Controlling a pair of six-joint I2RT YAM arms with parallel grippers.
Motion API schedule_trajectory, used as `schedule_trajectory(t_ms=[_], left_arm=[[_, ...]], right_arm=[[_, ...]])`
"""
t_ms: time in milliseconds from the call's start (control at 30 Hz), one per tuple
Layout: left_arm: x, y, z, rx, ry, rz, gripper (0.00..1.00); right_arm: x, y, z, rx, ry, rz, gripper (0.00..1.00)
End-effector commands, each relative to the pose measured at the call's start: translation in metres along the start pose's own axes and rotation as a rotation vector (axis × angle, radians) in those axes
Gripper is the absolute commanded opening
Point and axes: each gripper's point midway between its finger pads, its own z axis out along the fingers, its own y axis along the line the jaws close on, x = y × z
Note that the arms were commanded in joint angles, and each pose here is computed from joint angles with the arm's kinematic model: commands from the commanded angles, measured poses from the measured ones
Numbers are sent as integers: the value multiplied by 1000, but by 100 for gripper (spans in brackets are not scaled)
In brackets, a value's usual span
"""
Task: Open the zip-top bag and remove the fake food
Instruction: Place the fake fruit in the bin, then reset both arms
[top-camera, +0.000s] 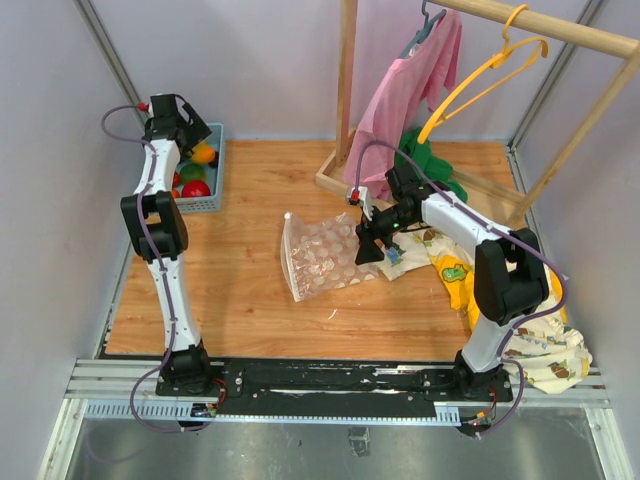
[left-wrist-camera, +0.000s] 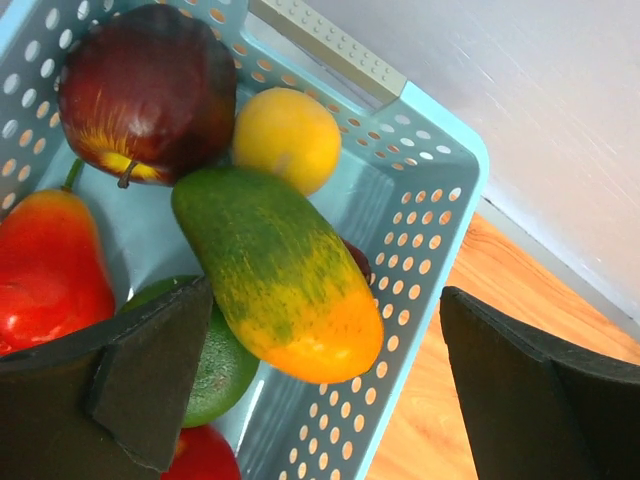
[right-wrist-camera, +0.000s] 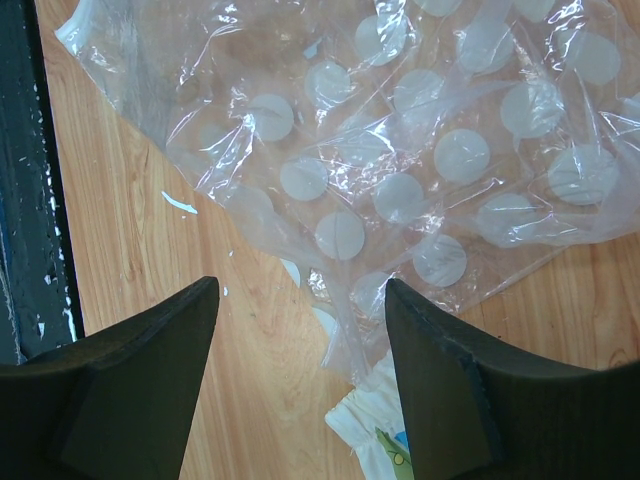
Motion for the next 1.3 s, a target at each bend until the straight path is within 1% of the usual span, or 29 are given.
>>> schedule_trajectory(t_ms=[0,133,300,433,600,733,900,1033,1100,1167,1267], left_arm=[[-47,-13,-35,22,-122,37,99],[-56,-20,-60,58,-153,66,99],[-52,-24,-91,120,-159,83,99],[-50,-24,-121,203,-172,38,99],[-49,-18,-174,322,-243,-35,99],[-46,-22,-224,391,-294,-11,99],[-33,-19,-270,441,-317,5,99],[-25,-5,-302,467,-374,-59,99],[-26,-6,-324,528,-418,-72,99],[-20,-11,-339,578,-420,-66,99],[-7,-20,-351,646,-359,-62,99]], right_arm=[[-7,0,-11,14,-13,-11,69],[-9,1,-13,18,-17,-20,69],[-11,3,-16,27,-21,-33,69],[-14,7,-21,32,-31,-52,69],[-17,12,-26,41,-43,-78,69],[-20,14,-31,51,-53,-93,69],[-24,14,-38,67,-67,-106,69],[-26,17,-44,75,-83,-116,69],[-26,19,-48,82,-88,-126,69],[-26,20,-51,89,-92,-133,69],[-27,22,-58,105,-99,-143,69]])
